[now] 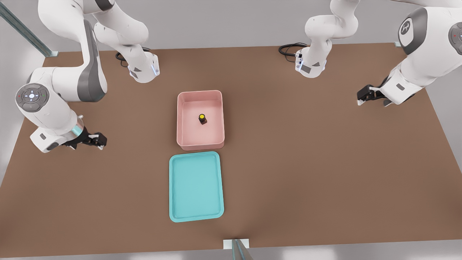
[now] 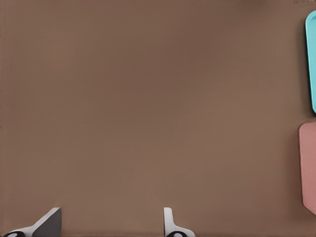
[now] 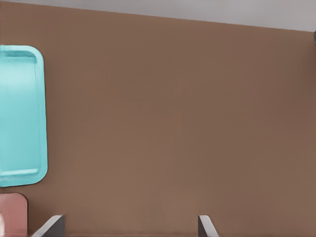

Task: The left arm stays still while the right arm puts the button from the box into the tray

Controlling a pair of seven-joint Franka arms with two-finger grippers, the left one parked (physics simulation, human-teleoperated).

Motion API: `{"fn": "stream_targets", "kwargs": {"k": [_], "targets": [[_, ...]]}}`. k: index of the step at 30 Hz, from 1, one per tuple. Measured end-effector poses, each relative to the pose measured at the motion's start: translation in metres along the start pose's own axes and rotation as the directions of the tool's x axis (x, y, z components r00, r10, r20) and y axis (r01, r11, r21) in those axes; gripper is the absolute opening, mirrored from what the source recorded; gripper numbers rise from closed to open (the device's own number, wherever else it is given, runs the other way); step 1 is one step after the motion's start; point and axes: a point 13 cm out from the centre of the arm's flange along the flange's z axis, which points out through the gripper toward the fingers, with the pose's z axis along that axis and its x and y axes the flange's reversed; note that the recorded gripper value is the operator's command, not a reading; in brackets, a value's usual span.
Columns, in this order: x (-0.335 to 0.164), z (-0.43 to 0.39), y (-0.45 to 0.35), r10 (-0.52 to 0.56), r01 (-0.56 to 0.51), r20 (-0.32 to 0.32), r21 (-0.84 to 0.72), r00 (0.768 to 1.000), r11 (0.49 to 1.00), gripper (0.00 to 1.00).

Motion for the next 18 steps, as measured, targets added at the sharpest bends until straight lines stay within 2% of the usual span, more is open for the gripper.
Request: {"fn": "stream_targets", "kwargs": {"k": [2,4,7,12,18], "targets": [[0.008,0.015,0.007,-0.026,0.026,-0.028,-0.004,0.999,1.000,1.00],[0.026,0.044,0.045,-0.108,0.107,-0.072,-0.011,0.992,0.994,1.00],[0.077,0.104,0.142,-0.292,0.290,-0.127,-0.036,0.948,0.956,1.00],[0.131,0.129,0.251,-0.440,0.437,-0.076,-0.055,0.895,0.898,1.00],[0.201,0.138,0.366,-0.537,0.536,0.013,-0.083,0.844,0.840,1.00]]}}
